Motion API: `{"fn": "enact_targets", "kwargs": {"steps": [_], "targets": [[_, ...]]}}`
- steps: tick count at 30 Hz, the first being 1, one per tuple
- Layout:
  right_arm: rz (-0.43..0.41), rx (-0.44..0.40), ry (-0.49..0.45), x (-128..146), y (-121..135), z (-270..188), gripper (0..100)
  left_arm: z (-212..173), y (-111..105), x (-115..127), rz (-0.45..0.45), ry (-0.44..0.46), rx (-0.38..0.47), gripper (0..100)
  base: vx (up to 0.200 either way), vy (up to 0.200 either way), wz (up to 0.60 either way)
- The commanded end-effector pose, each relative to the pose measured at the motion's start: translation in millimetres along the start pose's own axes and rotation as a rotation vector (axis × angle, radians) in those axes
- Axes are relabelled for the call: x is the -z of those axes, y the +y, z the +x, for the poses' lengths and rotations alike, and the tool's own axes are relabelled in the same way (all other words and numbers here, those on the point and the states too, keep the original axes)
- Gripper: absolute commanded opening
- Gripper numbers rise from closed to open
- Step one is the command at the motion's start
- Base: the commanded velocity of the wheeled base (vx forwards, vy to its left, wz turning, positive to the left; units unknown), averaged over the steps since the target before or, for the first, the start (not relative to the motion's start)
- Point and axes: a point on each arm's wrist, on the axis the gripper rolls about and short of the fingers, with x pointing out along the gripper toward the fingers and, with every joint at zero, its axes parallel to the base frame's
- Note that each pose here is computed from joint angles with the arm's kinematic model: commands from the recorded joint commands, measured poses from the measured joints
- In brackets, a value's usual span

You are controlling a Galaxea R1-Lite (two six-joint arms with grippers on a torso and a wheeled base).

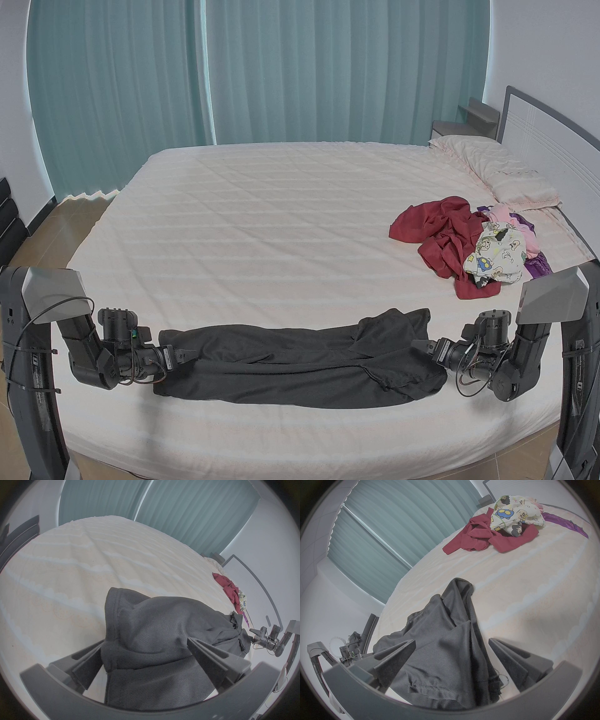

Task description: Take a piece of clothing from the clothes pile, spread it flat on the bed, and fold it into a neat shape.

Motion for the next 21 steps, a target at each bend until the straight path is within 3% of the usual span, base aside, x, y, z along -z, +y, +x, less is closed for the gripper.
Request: {"fn": "enact_targets", "kwargs": {"steps": [1,10,17,21], "targets": [[-0.002,-0.001,0.007,2,0,0,100,3,-1,3,0.004,0.011,0.003,0,0.0,0.0,0.0],[-0.001,0.002,0.013,4,0,0,100,0,-2,1,0.002,0.007,0.001,0,0.0,0.0,0.0],[0.007,0.005,0.008,2,-2,0,100,-11,-2,-12,0.003,-0.043,-0.01,0,0.0,0.0,0.0],[0.009,0.006,0.004,1,-3,-1,100,-23,2,-19,-0.024,-0.027,-0.034,0,0.0,0.0,0.0]]}}
